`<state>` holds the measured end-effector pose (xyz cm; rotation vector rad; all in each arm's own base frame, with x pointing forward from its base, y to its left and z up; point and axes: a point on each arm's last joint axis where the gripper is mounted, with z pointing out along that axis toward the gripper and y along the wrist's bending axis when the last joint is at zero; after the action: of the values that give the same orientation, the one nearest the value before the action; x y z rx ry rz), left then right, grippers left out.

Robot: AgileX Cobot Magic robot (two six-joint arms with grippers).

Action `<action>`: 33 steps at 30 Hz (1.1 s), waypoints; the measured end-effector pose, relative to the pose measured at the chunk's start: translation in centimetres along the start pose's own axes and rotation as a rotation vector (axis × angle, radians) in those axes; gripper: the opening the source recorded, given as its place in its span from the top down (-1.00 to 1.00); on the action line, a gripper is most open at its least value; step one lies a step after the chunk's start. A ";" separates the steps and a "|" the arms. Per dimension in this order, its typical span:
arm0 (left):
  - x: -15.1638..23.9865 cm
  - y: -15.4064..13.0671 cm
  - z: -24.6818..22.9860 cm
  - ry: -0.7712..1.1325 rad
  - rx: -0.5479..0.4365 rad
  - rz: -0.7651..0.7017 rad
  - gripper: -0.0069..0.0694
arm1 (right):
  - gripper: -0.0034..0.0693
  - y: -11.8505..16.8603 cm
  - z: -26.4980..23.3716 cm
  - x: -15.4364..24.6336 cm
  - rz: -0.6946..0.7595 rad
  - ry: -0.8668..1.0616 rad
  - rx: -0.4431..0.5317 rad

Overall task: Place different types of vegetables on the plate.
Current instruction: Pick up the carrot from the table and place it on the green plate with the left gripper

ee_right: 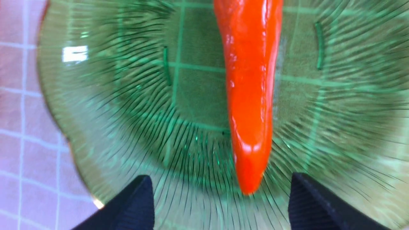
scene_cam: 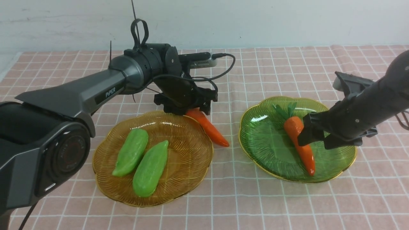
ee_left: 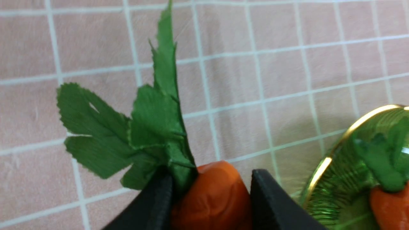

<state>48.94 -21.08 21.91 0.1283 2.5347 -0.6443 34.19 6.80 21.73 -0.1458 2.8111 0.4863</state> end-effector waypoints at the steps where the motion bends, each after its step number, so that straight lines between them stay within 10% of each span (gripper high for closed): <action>1: -0.6 -0.5 -0.7 -0.011 0.010 0.020 0.19 | -0.50 0.2 -0.7 0.0 -0.017 -0.009 0.007; 19: 3.1 -11.0 -1.8 0.196 0.245 0.358 0.17 | -0.51 4.3 -15.7 4.8 -0.140 -0.251 0.052; 33: 4.7 -12.1 1.2 0.197 0.203 0.333 -0.59 | -0.51 6.5 -23.4 11.5 -0.205 -0.418 0.040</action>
<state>42.87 -32.51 23.69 0.7000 2.5401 -0.7820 16.18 4.28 41.47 -0.2844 2.3648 0.3636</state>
